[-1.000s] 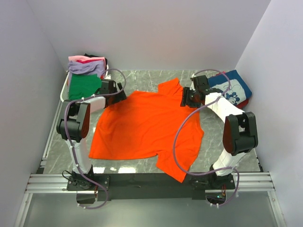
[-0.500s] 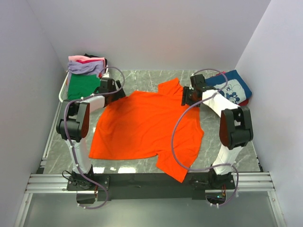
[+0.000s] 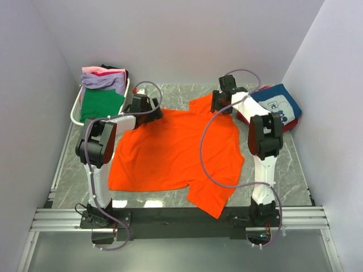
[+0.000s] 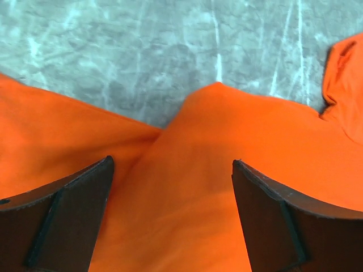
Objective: Fold and stack the t-shirts
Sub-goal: Flatten the tshirt out
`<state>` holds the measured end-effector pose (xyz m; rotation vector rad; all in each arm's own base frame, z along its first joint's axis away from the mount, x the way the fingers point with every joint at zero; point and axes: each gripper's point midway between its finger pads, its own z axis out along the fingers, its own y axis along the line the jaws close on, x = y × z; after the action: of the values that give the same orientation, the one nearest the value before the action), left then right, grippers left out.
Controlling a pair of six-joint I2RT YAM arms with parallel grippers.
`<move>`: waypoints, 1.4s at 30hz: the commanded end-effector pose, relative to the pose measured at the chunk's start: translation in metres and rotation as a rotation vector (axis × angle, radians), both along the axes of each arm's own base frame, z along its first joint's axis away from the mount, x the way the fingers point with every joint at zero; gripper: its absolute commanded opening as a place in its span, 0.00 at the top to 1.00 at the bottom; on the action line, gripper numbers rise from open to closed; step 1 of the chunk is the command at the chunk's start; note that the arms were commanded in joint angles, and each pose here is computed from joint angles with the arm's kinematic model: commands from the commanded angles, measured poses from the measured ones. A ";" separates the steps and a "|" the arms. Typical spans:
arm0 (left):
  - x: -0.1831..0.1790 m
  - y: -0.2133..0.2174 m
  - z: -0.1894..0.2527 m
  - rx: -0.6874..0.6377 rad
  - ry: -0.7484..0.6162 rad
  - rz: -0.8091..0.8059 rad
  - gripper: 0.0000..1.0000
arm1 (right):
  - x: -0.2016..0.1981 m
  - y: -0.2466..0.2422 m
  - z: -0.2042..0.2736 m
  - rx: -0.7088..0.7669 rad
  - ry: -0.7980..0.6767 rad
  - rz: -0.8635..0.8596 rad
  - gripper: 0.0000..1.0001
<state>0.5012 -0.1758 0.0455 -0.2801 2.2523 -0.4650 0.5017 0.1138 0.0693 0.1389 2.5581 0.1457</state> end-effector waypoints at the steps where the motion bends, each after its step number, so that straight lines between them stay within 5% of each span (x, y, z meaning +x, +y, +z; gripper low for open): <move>1: 0.007 0.005 -0.004 -0.016 0.018 0.019 0.09 | 0.008 0.011 -0.001 -0.023 0.029 0.009 0.36; 27: 0.041 0.041 -0.004 -0.040 0.026 0.091 0.09 | 0.057 0.018 -0.050 0.073 0.108 -0.024 0.40; 42: 0.055 0.054 0.019 -0.020 -0.018 0.135 0.09 | 0.077 0.021 0.016 0.139 -0.086 0.044 0.39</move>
<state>0.5430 -0.1250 0.0484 -0.4265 2.2364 -0.4290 0.5661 0.1327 0.0306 0.1878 2.6065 0.2884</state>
